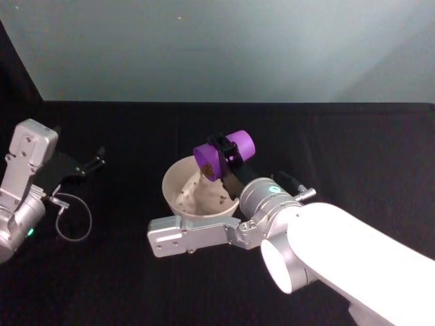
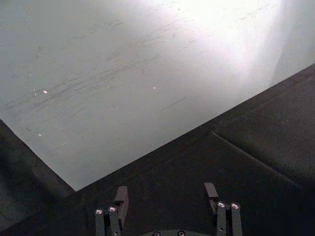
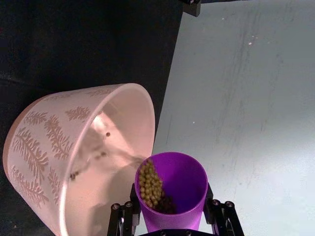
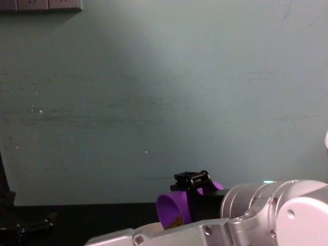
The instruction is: Pick up the cup and pour the mung beans from the cup into the bowl.
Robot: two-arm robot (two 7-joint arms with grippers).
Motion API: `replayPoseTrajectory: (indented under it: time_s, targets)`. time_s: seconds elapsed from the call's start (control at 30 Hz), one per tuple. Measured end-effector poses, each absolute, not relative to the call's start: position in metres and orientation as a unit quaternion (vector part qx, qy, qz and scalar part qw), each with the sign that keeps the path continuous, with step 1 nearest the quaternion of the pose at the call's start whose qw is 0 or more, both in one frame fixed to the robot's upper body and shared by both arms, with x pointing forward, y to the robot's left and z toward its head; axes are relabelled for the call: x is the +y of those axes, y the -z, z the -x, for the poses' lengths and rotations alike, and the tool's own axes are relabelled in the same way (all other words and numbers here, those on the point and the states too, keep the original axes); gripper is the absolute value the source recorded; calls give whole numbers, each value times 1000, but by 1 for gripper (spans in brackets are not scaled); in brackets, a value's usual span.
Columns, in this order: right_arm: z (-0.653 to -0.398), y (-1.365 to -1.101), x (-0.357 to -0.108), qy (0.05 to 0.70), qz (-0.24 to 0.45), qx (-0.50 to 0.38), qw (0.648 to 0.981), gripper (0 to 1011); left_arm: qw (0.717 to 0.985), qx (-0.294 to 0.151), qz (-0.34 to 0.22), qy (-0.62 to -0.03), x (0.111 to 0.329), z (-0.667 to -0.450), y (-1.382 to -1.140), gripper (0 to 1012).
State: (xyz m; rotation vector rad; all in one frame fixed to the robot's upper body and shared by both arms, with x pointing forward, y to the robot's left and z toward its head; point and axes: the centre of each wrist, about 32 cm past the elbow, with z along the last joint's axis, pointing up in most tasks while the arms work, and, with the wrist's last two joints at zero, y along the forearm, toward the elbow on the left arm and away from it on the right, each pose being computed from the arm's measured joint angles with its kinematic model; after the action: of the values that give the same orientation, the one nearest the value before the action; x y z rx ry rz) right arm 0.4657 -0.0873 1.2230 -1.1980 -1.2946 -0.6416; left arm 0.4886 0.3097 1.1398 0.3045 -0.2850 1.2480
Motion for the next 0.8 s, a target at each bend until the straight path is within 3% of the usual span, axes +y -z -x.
replayPoseTrajectory:
  time_s: [0.8]
  targets:
    - [-464, -1223, -87, 275, 518, -560, 586, 722, 791, -132, -142, -580, 310, -489, -1140, 1000]
